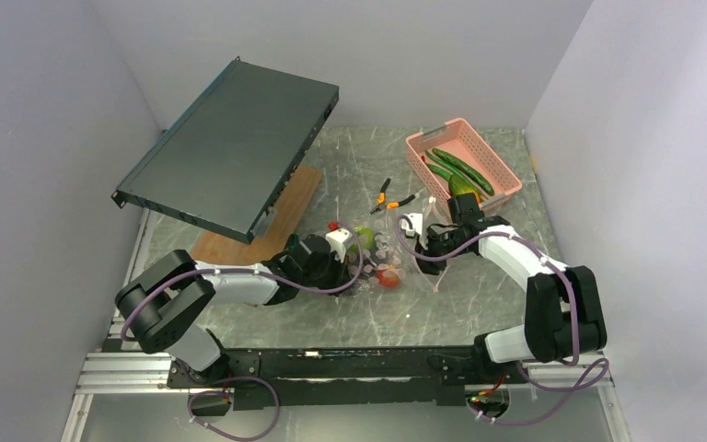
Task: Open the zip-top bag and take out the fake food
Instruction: Pick up the fake fruit from the zipper food storage bag.
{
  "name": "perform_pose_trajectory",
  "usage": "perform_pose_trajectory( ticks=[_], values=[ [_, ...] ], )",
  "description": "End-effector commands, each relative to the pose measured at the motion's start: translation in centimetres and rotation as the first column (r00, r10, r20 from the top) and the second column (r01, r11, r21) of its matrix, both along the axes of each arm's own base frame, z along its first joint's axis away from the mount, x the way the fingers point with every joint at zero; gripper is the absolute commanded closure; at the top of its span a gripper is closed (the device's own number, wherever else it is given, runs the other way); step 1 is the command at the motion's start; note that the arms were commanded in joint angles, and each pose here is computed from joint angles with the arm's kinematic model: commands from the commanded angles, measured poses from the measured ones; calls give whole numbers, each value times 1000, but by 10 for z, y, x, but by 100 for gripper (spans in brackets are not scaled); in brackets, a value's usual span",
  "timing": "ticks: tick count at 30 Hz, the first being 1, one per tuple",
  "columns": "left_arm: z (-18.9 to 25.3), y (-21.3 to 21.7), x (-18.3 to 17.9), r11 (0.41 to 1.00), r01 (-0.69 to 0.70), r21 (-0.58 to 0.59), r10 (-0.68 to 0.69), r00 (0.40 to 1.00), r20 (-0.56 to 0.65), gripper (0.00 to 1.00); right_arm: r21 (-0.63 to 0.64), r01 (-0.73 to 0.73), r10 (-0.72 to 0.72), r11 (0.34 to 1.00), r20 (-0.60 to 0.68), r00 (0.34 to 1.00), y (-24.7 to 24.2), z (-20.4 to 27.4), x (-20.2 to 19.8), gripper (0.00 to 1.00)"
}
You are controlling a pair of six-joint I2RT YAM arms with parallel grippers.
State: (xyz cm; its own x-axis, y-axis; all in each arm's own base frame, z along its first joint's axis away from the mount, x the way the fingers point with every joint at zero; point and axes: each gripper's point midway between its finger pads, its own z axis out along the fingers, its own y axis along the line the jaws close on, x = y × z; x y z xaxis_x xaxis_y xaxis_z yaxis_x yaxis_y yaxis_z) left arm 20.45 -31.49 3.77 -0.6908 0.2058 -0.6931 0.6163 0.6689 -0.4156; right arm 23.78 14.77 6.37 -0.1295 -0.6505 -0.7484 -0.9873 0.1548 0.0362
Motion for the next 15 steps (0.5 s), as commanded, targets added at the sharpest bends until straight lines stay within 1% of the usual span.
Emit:
perform_pose_trajectory(
  ticks=[1,3,5,7,9,10,12,13,15],
  values=[
    [15,-16,5,998,43,-52,-42,999,29,100,13,49,-50,999,122,991,8,9,27,67],
    [16,-15,5,998,44,-51,-43,999,30,100,-24,113,-108,993,157,982,2,3,40,75],
    [17,-16,6,998,47,-49,-46,998,31,100,-42,141,-132,989,167,977,2,-2,46,79],
    [17,-16,6,998,49,-49,-47,998,31,100,-42,100,-94,994,133,987,9,-7,38,80],
    [17,-17,6,997,50,-52,-48,998,30,100,-7,7,-6,1000,86,996,19,-7,21,78],
    [17,-18,6,997,50,-53,-49,998,28,100,21,-47,46,999,74,996,24,-3,12,76],
    [17,-18,6,997,48,-54,-47,999,28,100,77,-134,130,988,60,990,31,6,-6,64],
    [17,-18,6,997,48,-54,-46,999,29,100,101,-166,160,981,62,985,34,10,-13,58],
    [16,-17,6,997,49,-52,-48,998,29,100,138,-209,202,968,66,977,37,16,-23,48]
  ],
)
